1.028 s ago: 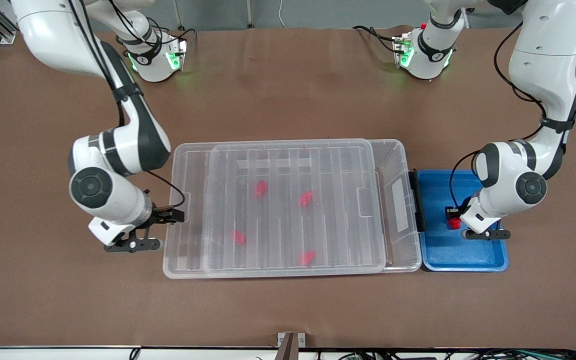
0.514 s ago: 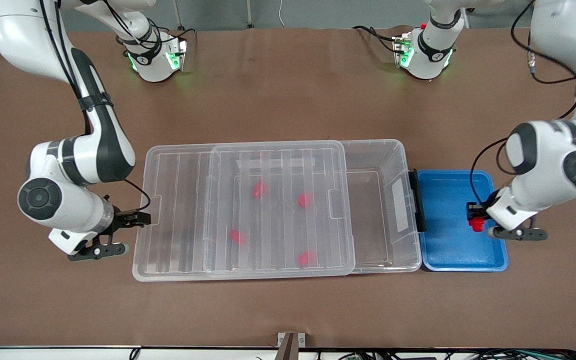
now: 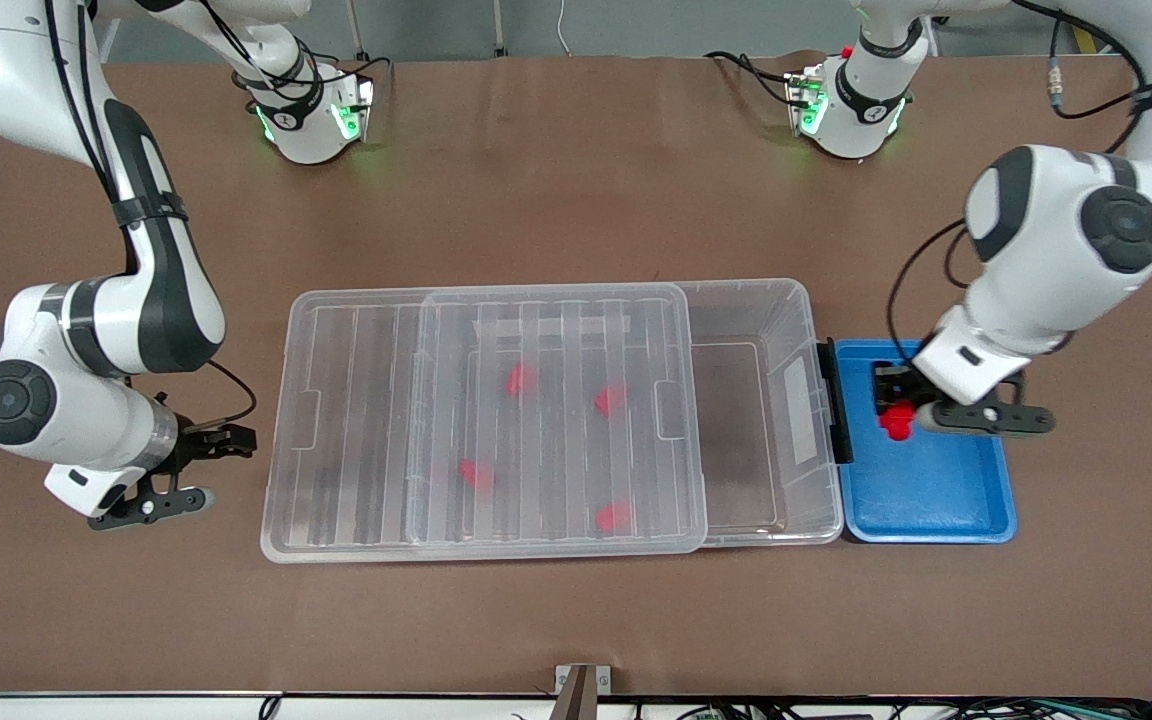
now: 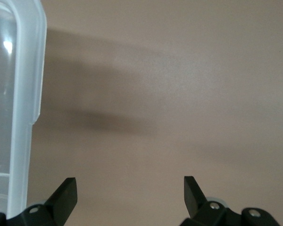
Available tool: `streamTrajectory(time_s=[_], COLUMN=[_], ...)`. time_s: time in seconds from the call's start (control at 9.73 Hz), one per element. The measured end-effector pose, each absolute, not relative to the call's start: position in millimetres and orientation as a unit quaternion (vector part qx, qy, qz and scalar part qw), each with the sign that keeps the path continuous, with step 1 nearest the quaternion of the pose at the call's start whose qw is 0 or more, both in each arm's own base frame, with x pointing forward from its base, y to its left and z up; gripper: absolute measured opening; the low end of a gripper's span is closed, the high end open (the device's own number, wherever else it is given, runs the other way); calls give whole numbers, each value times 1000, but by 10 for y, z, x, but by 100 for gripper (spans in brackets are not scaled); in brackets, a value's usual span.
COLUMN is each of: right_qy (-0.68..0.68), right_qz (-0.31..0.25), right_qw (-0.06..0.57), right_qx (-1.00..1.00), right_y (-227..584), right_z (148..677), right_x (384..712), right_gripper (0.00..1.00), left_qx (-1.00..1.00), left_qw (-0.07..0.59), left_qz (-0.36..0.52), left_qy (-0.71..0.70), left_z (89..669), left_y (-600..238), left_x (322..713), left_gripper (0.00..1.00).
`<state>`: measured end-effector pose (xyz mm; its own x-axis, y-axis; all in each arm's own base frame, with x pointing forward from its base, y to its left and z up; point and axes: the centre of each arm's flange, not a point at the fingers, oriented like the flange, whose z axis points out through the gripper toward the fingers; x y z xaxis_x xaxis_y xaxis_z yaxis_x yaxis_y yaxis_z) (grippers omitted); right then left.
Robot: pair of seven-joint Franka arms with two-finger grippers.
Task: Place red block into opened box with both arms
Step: 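Carry the red block with the left gripper over the opened box gap, then lower the red block into the box and open the left gripper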
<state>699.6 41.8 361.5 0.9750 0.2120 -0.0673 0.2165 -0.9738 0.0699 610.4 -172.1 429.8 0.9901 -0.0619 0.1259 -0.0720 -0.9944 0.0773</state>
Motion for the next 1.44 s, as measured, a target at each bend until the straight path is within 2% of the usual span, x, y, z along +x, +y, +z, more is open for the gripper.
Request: streamTrajectory(time_s=[0.21,0.41,0.62,0.82,1.13,1.44], right_qy=[92,15,-51,-77,-82,-83], right_qz=[-26,-2,16,13,-5,-10], right_qw=[41,37,18,6,4,4], right_qx=[995,999,998,997,997,997], right_y=[367,67,-299,-510,-530,-537], right_z=[3865,4736,5779,6359,6288,6228], right_x=[6982,6801,6307,5821,5694,5693], right_gripper=[100,100,100,100,100,100], left_qx=[998,998,999,999,1000,999], left_qw=[19,3,15,22,15,8], left_qz=[56,63,46,29,6,13], left_qy=[-25,-12,-11,-14,-27,-42], left_z=[4018,3553,2962,2506,2027,1968], left_y=[-2375,-2874,-3012,-3006,-3014,-3048], left_x=[6008,6013,6054,6080,6027,6047], left_gripper=[35,35,35,35,35,37])
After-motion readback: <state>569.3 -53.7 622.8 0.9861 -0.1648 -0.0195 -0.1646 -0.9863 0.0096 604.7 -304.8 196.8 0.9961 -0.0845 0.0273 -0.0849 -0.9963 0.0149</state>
